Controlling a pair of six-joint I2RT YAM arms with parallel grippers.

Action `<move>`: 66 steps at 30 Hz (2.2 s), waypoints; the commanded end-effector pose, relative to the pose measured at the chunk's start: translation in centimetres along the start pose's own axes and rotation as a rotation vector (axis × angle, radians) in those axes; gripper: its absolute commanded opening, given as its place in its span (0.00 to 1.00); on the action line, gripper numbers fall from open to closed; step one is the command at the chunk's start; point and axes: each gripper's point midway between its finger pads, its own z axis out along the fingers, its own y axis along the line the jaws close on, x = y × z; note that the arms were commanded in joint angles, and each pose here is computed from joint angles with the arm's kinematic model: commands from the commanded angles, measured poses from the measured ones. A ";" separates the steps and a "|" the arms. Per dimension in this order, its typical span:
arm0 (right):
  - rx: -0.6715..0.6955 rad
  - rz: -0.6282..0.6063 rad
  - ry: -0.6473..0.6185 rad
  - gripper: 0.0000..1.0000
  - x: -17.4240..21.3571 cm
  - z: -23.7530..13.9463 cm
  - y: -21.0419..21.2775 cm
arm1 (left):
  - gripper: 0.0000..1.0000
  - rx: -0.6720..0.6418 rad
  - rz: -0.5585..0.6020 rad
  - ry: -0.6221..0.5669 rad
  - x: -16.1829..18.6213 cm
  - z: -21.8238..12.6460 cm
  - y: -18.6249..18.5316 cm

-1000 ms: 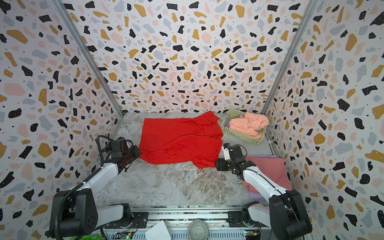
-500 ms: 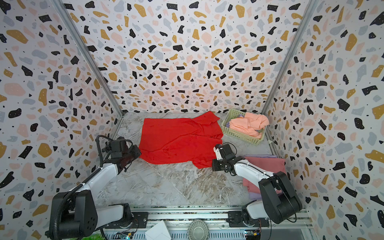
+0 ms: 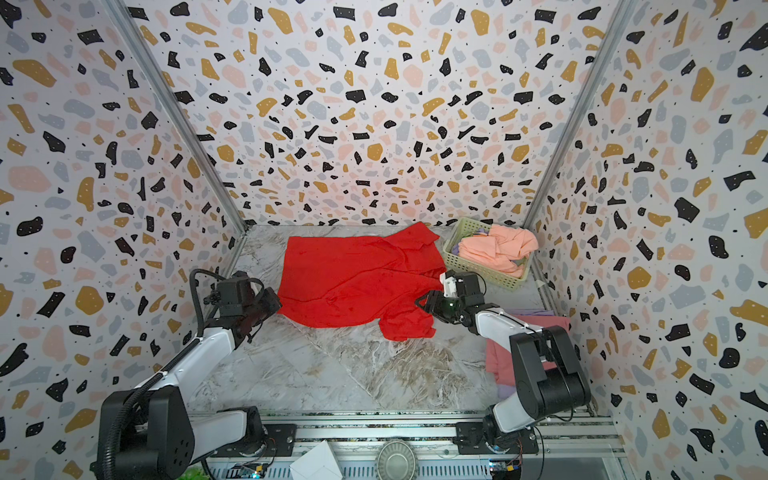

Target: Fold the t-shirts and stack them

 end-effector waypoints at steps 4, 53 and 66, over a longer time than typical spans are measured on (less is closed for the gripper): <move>0.077 -0.222 -0.103 0.62 -0.4 -3.1 1.8 | 0.00 0.030 0.000 -0.037 -1.3 0.1 -0.9; 0.273 -0.655 -0.700 0.00 -7.3 -17.1 18.2 | 0.00 0.222 0.115 -0.196 -6.3 -9.2 -7.4; 0.002 -1.030 -1.318 0.00 -10.8 -40.2 38.1 | 0.00 0.352 0.325 -0.709 -16.5 -31.5 -16.1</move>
